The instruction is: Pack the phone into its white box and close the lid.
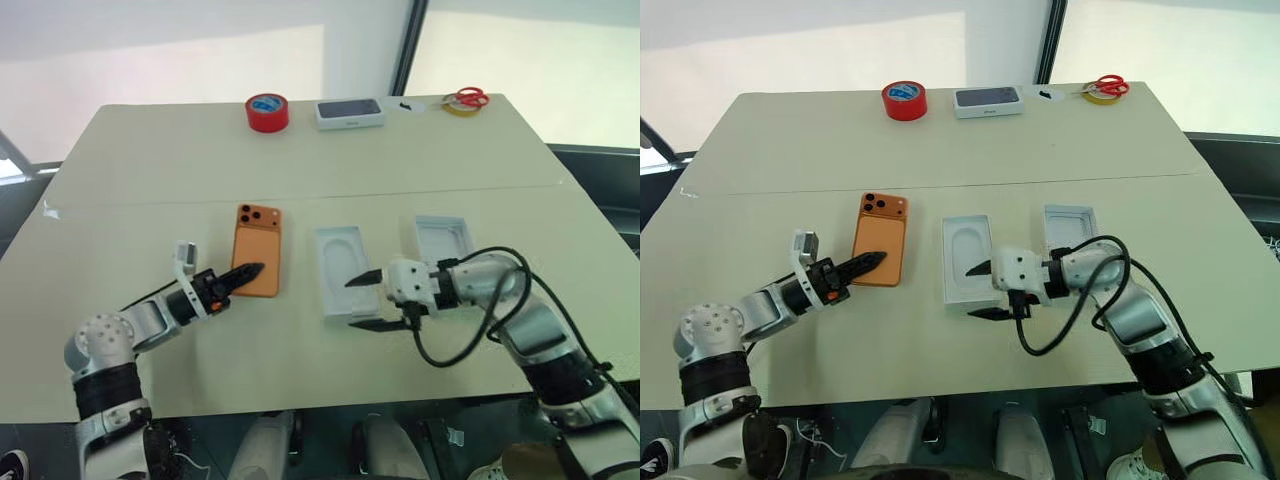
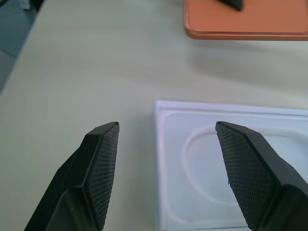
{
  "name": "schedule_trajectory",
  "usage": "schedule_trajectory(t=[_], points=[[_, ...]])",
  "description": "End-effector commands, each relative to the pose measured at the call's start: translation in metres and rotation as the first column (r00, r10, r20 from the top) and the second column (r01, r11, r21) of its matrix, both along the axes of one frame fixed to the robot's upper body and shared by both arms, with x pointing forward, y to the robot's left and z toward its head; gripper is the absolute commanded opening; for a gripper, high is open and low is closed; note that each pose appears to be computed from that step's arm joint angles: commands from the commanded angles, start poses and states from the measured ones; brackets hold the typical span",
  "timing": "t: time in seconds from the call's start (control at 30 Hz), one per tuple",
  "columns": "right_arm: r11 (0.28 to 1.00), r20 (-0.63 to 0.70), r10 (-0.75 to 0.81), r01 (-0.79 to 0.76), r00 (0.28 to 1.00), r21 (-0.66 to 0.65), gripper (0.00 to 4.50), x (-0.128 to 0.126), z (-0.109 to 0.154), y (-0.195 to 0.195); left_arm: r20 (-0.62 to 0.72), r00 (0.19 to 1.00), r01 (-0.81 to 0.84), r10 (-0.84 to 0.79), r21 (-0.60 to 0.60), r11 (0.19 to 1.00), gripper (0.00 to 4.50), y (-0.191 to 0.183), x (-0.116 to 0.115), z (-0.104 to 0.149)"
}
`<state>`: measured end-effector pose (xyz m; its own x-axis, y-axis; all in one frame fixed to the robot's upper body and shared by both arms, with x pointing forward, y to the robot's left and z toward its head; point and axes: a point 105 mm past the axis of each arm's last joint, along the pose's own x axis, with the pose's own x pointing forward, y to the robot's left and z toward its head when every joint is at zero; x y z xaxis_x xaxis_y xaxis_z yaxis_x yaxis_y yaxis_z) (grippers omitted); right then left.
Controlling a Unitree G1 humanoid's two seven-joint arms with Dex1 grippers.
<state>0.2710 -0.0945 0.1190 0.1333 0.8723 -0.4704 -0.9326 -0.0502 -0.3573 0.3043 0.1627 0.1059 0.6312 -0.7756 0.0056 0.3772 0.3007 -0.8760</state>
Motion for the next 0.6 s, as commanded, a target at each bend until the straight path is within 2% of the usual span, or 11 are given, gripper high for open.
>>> schedule_trajectory(t=[0.03,0.1,0.17,0.37,0.47,0.6], points=[[1.000,0.057,0.009,-0.008,0.998,-0.005,3.34,-0.001,0.001,0.004,0.095,0.995,-0.017,0.016,0.011,1.000,0.00,-0.002,0.004,0.019],[1.000,0.066,-0.021,0.022,0.998,-0.021,3.34,0.004,-0.005,0.003,0.098,0.995,-0.017,0.014,0.025,1.000,0.00,-0.004,0.005,0.018],[0.999,0.081,-0.031,0.034,0.996,-0.037,2.81,0.006,-0.011,0.002,0.101,0.995,-0.021,0.018,0.029,0.999,0.00,-0.005,0.006,0.019],[0.998,0.066,-0.045,0.048,0.997,-0.041,2.81,0.006,-0.018,0.001,0.102,0.995,-0.022,0.018,0.039,0.999,0.00,-0.004,0.007,0.019],[0.997,0.092,-0.059,0.063,0.994,-0.037,1.93,0.010,-0.016,0.001,0.108,0.994,-0.015,0.010,0.042,0.999,0.00,-0.008,0.006,0.020],[0.997,0.081,-0.061,0.064,0.995,-0.034,1.93,0.010,-0.018,0.000,0.105,0.994,-0.010,0.005,0.043,0.999,0.00,-0.009,0.005,0.020]])
